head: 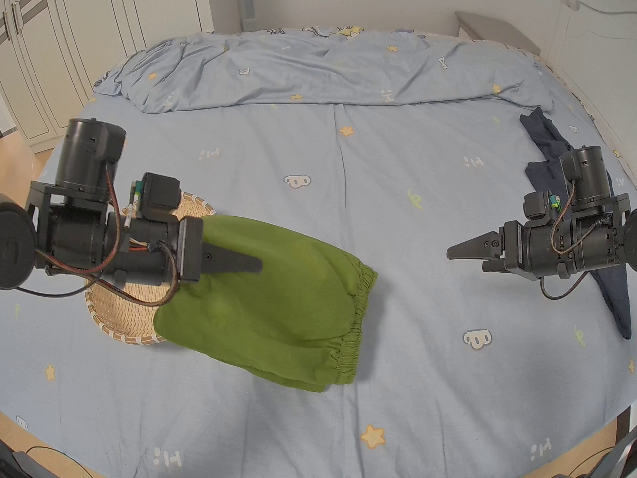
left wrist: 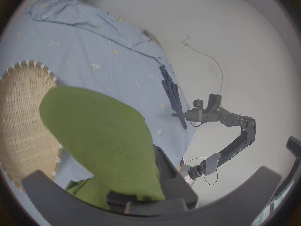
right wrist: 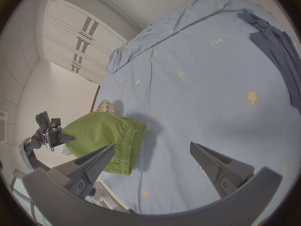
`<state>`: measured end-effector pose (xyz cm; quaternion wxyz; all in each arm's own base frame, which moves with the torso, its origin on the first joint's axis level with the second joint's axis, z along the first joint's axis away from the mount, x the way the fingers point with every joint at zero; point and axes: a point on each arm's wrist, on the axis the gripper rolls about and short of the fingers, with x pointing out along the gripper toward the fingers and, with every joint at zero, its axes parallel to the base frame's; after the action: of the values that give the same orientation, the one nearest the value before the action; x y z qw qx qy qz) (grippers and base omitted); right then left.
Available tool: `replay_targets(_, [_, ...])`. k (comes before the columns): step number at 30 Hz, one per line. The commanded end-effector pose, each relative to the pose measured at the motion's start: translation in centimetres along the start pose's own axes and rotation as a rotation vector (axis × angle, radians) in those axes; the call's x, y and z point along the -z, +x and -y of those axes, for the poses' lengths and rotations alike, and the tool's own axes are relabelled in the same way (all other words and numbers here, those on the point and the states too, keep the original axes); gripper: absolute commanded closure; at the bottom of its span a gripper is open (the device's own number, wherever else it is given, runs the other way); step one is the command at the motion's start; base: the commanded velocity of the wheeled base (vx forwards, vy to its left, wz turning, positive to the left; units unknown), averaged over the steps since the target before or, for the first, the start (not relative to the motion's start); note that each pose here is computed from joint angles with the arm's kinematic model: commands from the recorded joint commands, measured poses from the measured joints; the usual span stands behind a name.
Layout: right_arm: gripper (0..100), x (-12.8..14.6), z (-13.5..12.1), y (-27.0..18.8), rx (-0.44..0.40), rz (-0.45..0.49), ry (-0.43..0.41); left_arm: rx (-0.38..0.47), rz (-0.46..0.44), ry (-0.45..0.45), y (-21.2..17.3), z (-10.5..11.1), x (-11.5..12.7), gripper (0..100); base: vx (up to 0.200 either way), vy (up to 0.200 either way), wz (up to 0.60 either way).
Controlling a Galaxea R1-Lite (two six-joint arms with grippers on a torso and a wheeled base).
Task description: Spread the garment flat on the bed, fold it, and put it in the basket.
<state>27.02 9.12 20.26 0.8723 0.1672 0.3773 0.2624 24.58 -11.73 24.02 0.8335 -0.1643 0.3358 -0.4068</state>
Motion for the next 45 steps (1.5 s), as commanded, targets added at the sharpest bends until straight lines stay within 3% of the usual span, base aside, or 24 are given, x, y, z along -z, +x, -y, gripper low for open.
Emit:
replay_targets(1, [0, 0.0, 0.0, -0.4, 0.001, 0.009, 0.000, 0.007, 0.092, 0.050, -2.3, 1.2, -1.4, 100, 0.000, 0.000, 0.00])
replay_targets(4, [0, 0.1, 0.0, -0.5, 0.001, 0.009, 0.001, -0.009, 0.142, 0.077, -3.5, 1.0, -2.2, 100, 0.000, 0.000, 0.00])
replay_targets(8, [0, 0.4, -0.1, -0.5, -0.002, 0.002, 0.000, -0.045, 0.251, 0.185, -5.0, 0.3, -3.7, 100, 0.000, 0.000, 0.00])
replay_targets(11, [0, 0.5, -0.1, -0.5, 0.000, 0.001, 0.001, -0.073, 0.323, 0.201, -6.0, -0.4, -4.3, 100, 0.000, 0.000, 0.00])
replay_targets(14, [0, 0.4, -0.1, -0.5, 0.000, 0.004, 0.001, -0.119, 0.399, 0.197, -7.8, -1.2, -5.0, 100, 0.000, 0.000, 0.00])
replay_targets(16, [0, 0.4, -0.1, -0.5, 0.000, 0.004, 0.001, -0.122, 0.403, 0.196, -7.9, -1.2, -5.0, 100, 0.000, 0.000, 0.00])
replay_targets(17, [0, 0.4, 0.0, -0.6, 0.000, 0.007, 0.001, -0.145, 0.460, 0.164, -9.6, -1.5, -5.2, 100, 0.000, 0.000, 0.00])
replay_targets(20, [0, 0.3, -0.1, -0.8, -0.001, 0.014, -0.001, -0.149, 0.490, 0.128, -11.2, -1.8, -5.0, 100, 0.000, 0.000, 0.00])
replay_targets(25, [0, 0.3, -0.3, -1.0, -0.006, 0.017, -0.008, -0.150, 0.478, 0.087, -12.0, -3.0, -4.2, 100, 0.000, 0.000, 0.00])
replay_targets(34, [0, 0.3, -0.9, -1.8, -0.018, 0.035, -0.021, -0.252, 0.415, -0.081, -11.8, -7.6, -0.9, 100, 0.000, 0.000, 0.00])
replay_targets(35, [0, 0.3, -0.9, -1.8, -0.018, 0.035, -0.021, -0.278, 0.394, -0.125, -11.5, -9.1, -0.2, 100, 0.000, 0.000, 0.00])
replay_targets(39, [0, 0.4, -0.9, -1.8, -0.018, 0.033, -0.019, -0.317, 0.364, -0.205, -11.3, -11.3, 1.2, 100, 0.000, 0.000, 0.00])
replay_targets(45, [0, 0.5, -1.0, -1.7, -0.020, 0.028, -0.021, -0.342, 0.323, -0.267, -9.5, -15.0, 1.6, 100, 0.000, 0.000, 0.00])
